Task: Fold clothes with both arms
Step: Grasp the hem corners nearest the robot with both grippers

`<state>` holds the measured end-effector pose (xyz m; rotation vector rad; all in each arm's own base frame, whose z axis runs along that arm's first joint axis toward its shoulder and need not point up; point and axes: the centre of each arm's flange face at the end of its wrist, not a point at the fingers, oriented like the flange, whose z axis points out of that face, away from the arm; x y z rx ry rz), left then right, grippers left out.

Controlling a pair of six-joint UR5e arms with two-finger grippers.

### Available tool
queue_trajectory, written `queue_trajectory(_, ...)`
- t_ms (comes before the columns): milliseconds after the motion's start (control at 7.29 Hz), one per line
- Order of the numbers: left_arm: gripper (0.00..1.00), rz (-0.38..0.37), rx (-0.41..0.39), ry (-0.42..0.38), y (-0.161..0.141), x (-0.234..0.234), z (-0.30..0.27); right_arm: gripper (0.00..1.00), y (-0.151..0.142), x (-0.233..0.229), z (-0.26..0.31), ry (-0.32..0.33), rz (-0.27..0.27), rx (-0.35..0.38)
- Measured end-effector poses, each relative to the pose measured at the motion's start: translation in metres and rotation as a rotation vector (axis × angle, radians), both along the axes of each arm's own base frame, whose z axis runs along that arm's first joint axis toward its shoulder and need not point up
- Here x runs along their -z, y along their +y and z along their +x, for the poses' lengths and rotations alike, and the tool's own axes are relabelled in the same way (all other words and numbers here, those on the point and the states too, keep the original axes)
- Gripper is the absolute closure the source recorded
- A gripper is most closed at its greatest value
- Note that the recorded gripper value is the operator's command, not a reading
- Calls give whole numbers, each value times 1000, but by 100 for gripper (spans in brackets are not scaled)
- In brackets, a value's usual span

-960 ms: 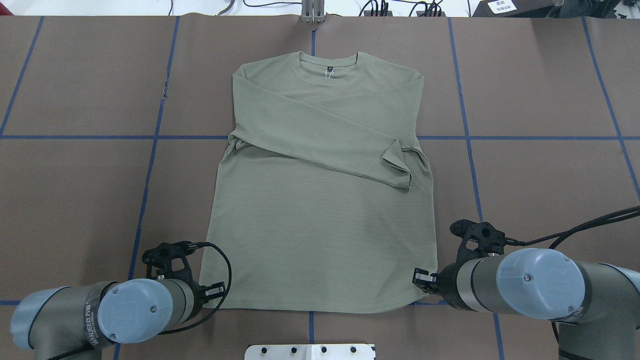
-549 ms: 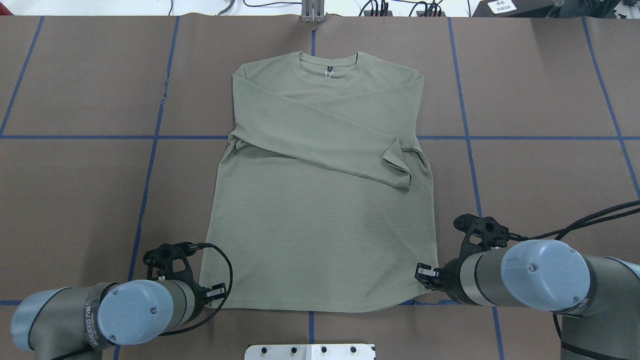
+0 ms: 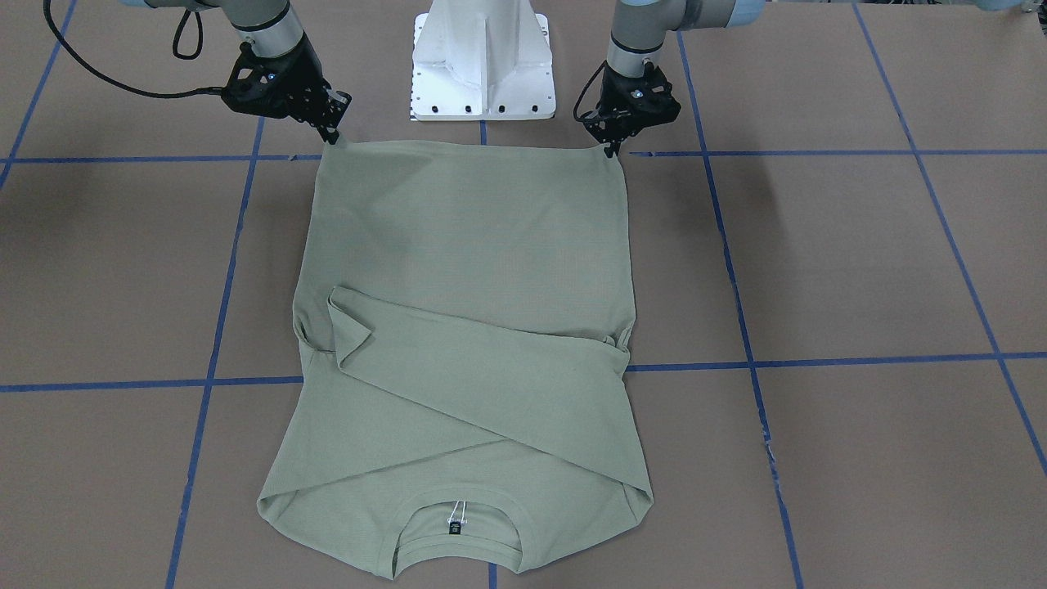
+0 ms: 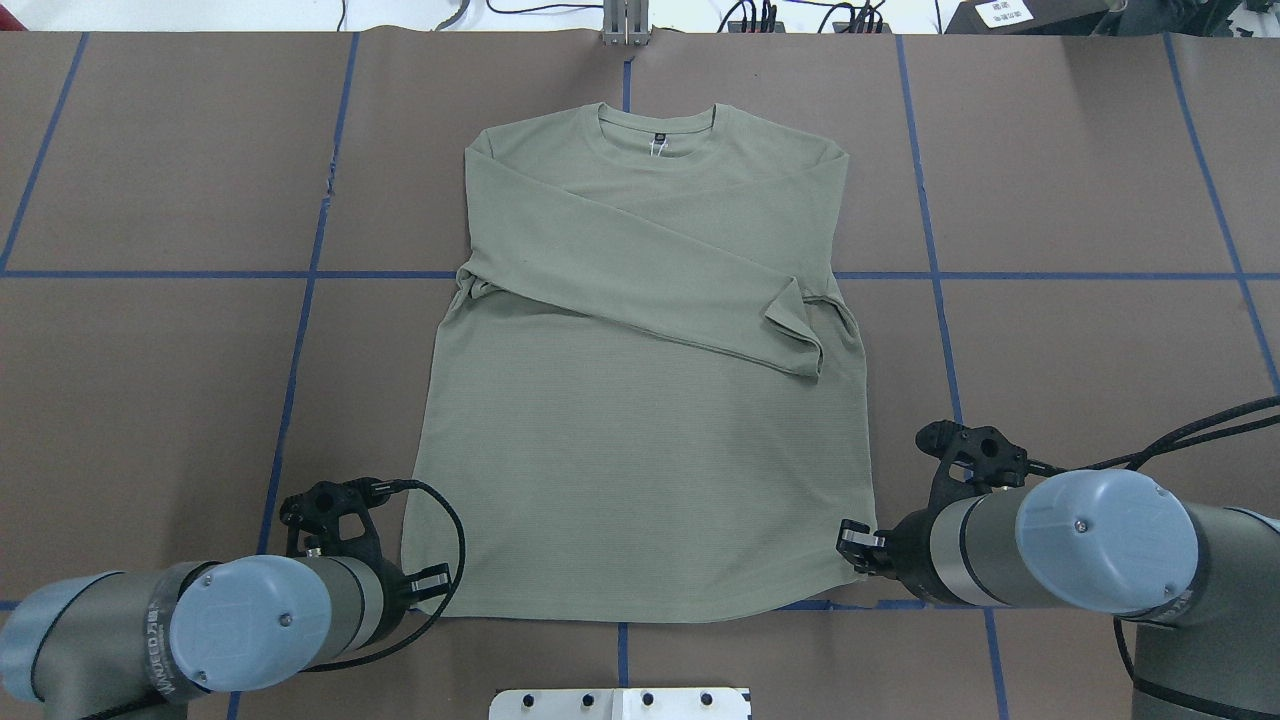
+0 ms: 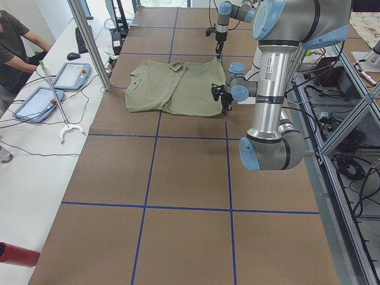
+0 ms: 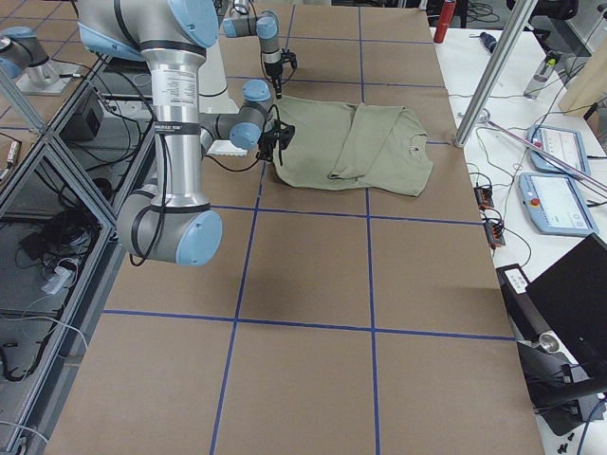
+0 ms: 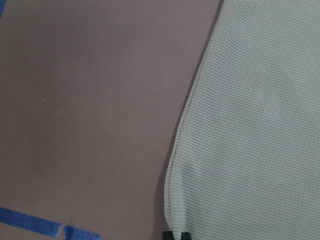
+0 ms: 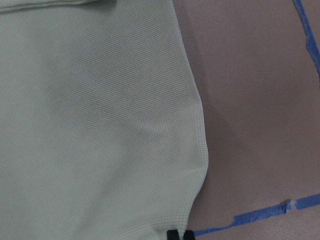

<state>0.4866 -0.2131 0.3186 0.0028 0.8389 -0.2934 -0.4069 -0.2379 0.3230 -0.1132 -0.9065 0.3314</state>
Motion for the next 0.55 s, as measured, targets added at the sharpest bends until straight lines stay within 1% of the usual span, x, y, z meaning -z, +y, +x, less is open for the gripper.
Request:
queue_trajectory(274, 100, -1, -11, 52, 6, 21, -43, 100, 5, 4, 16, -17, -24, 29)
queue_trajectory(549, 100, -10, -38, 92, 15, 50, -78, 100, 18, 7, 34, -34, -65, 90)
